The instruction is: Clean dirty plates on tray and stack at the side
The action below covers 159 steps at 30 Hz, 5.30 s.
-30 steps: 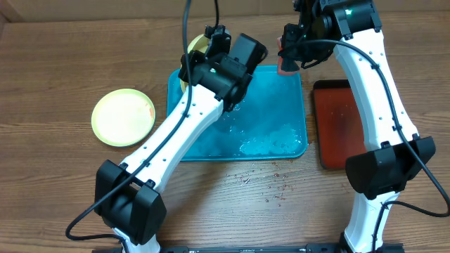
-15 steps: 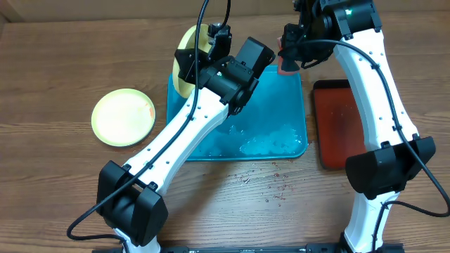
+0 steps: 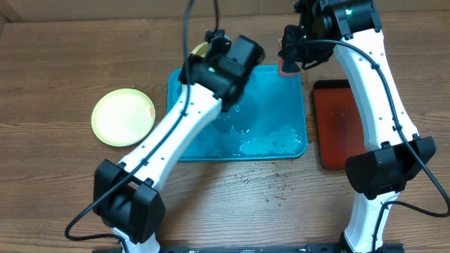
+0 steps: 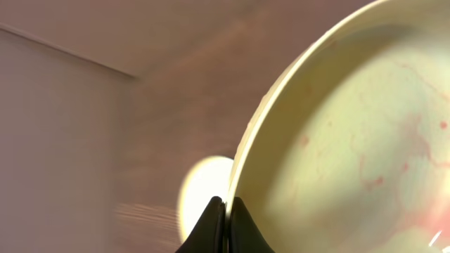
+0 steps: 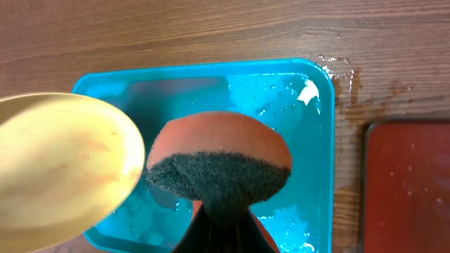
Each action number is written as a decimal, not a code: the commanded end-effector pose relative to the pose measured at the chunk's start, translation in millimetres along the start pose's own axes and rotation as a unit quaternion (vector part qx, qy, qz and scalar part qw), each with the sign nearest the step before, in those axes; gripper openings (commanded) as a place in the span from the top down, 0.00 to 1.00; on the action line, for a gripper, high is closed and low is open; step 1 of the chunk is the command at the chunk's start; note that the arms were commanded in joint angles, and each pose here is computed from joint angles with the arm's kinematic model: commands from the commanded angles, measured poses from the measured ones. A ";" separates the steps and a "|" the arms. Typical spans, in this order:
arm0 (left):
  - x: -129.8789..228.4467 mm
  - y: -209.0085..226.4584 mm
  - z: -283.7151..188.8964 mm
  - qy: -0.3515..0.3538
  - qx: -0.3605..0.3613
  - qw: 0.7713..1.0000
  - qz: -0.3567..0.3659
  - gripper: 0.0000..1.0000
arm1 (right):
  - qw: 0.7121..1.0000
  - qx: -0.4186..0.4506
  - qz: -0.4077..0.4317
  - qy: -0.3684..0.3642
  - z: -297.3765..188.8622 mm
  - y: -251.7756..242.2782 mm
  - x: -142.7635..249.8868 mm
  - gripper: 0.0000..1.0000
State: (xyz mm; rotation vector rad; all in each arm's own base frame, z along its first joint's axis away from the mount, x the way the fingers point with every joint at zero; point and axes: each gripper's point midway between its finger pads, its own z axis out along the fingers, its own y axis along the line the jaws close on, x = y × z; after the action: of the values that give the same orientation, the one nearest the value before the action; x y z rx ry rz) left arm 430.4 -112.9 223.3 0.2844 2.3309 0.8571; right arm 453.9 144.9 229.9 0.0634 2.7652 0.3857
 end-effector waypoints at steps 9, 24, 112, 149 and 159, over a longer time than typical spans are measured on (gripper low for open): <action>53.0 16.7 71.9 0.156 0.338 0.904 -0.212 0.95 | 1.000 0.005 -0.003 -0.005 -4.5 -0.8 -0.7 0.96; 198.4 109.0 170.9 0.262 0.276 0.837 -0.394 0.96 | 1.000 0.005 -0.002 -0.005 -4.5 -0.8 -0.5 0.96; 10.6 1.3 75.2 0.060 0.367 0.909 -0.186 0.00 | 0.990 0.114 0.076 0.040 -35.4 -174.1 53.6 0.45; 10.7 1.2 75.2 0.061 0.367 0.909 -0.186 0.00 | 0.945 0.002 -0.016 -0.326 -287.9 -67.7 96.6 0.00; 10.6 1.3 75.2 0.060 0.367 0.909 -0.186 0.00 | 0.888 -0.021 -0.063 -0.455 -247.9 -74.9 106.7 0.00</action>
State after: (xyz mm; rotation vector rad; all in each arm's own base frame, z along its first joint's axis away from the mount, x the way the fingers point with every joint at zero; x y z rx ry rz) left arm 465.5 -68.2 170.4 0.0518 2.6323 -0.2290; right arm 273.7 14.0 429.4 0.0579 1.8120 0.2598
